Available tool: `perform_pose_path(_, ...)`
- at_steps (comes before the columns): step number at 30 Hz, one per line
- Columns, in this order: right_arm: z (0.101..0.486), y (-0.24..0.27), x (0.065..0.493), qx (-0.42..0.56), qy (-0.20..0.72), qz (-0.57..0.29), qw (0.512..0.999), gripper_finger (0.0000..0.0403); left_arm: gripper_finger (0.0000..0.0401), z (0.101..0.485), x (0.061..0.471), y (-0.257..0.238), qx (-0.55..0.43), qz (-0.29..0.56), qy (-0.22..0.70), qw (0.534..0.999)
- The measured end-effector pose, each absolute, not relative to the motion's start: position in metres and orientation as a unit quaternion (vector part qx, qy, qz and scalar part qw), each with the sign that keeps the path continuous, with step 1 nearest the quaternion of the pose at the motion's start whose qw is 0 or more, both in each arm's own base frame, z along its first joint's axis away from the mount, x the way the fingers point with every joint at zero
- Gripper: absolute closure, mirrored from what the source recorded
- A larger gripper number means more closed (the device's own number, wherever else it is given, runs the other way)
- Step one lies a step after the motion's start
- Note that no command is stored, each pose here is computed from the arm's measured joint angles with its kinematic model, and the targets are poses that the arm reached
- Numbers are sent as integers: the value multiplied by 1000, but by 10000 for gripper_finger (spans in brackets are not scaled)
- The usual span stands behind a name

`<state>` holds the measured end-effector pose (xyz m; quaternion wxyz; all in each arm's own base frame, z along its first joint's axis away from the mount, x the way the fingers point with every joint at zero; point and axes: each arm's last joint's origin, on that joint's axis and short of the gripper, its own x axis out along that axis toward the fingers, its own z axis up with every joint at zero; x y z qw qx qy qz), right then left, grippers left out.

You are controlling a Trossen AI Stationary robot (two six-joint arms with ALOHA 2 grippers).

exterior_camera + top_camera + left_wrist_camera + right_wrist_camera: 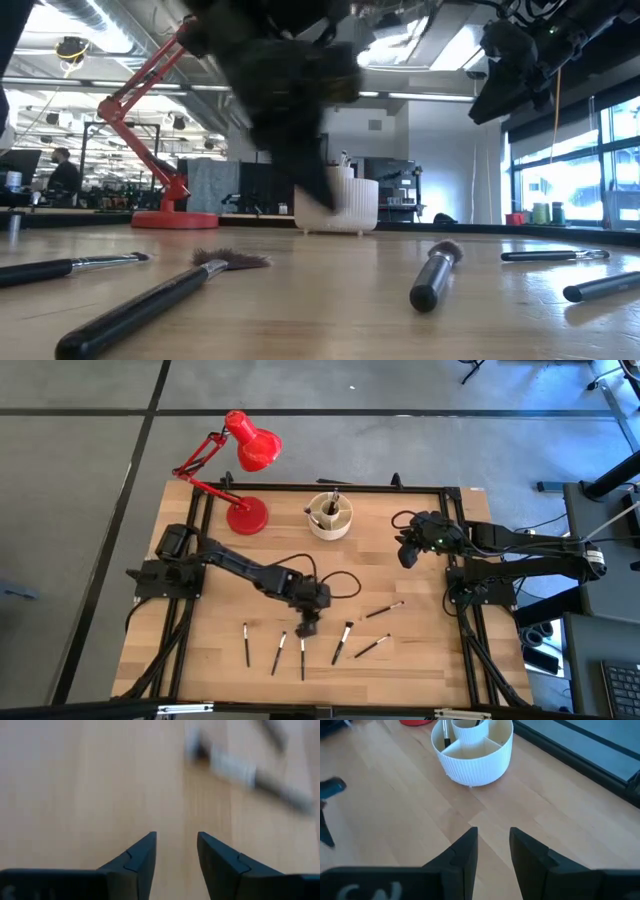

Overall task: Put items in baskets/containers
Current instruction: Put the black powder brush into the white organizer

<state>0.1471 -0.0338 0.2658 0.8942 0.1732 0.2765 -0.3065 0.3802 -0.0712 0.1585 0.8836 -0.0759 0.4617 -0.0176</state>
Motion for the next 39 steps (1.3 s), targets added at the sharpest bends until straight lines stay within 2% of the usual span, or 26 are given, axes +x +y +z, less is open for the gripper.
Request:
perform_pose_path(4, 263, -35, 152, 177, 283, -310, 890, 291, 251, 161, 404, -61, -26, -2, 350, 936)
perform_pose_path(9, 252, -36, 163, 180, 318, -321, 874, 291, 251, 160, 426, -36, -24, -15, 262, 965)
perform_pose_path(13, 242, -38, 172, 174, 344, -328, 862, 291, 252, 159, 434, -10, -73, -1, 254, 965)
perform_pose_path(20, 232, -41, 185, 175, 356, -339, 853, 291, 252, 158, 433, 24, -19, 108, 250, 962)
perform_pose_path(24, 224, -43, 196, 191, 347, -361, 844, 291, 255, 156, 431, 31, -30, 147, 249, 957)
perform_pose_path(28, 201, -42, 211, 197, 350, -381, 833, 291, 256, 155, 431, 33, -27, 150, 251, 956)
perform_pose_path(32, 174, -38, 224, 196, 339, -367, 844, 291, 256, 156, 430, 36, -4, 190, 247, 950)
perform_pose_path(39, 137, -35, 228, 194, 349, -356, 845, 291, 256, 156, 429, 38, -7, 232, 245, 941)
